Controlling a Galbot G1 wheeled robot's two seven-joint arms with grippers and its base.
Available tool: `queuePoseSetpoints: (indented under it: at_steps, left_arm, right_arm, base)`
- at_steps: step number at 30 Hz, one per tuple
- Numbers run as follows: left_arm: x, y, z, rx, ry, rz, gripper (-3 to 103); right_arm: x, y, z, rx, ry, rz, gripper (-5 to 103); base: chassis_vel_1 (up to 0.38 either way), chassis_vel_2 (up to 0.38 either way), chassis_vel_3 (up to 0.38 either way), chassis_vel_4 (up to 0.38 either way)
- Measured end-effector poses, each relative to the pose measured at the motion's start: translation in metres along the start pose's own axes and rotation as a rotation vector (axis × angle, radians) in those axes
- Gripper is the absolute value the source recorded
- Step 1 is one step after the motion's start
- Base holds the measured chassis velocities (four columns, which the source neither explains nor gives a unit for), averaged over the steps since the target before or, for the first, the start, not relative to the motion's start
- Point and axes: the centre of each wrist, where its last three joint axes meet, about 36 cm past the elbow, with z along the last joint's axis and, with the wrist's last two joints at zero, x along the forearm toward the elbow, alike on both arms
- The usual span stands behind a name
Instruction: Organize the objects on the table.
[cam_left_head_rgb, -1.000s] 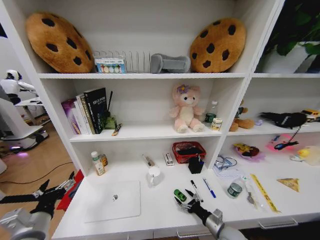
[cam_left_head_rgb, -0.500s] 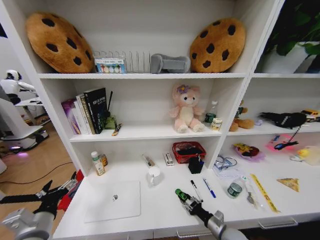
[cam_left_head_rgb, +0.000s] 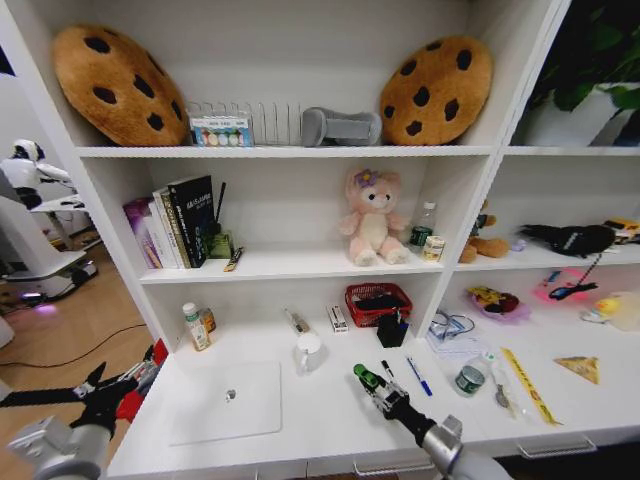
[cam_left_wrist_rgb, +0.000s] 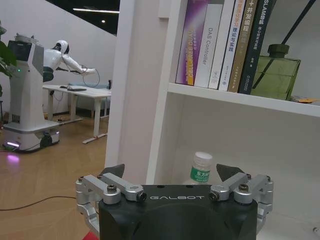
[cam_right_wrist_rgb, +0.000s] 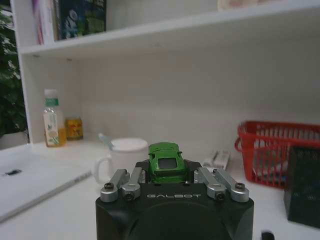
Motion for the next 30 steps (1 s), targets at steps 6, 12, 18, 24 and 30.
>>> queuePoseSetpoints:
  at_steps: [6, 12, 18, 24, 30]
  left_arm:
    - [0.001, -0.005, 0.008, 0.001, 0.01, 0.005, 100]
    - [0.003, -0.005, 0.011, 0.001, 0.012, 0.008, 100]
    - [0.003, -0.005, 0.012, 0.0, 0.014, 0.01, 100]
    - [0.004, -0.007, 0.011, 0.004, 0.011, 0.007, 100]
    - [0.005, -0.007, 0.012, 0.005, 0.012, 0.004, 100]
  right_arm:
    - [-0.017, 0.013, -0.098, -0.016, -0.179, -0.035, 37]
    - [-0.047, 0.013, -0.154, -0.052, -0.241, -0.044, 37]
    - [-0.09, 0.007, -0.199, -0.075, -0.254, -0.077, 37]
    - [-0.135, -0.002, -0.226, -0.092, -0.229, -0.103, 37]
    - [-0.156, -0.006, -0.227, -0.098, -0.204, -0.107, 37]
  base:
    - [0.0, 0.0, 0.0, 0.0]
    - [0.0, 0.0, 0.0, 0.0]
    - [0.0, 0.0, 0.0, 0.0]
    - [0.0, 0.0, 0.0, 0.0]
    - [0.0, 0.0, 0.0, 0.0]
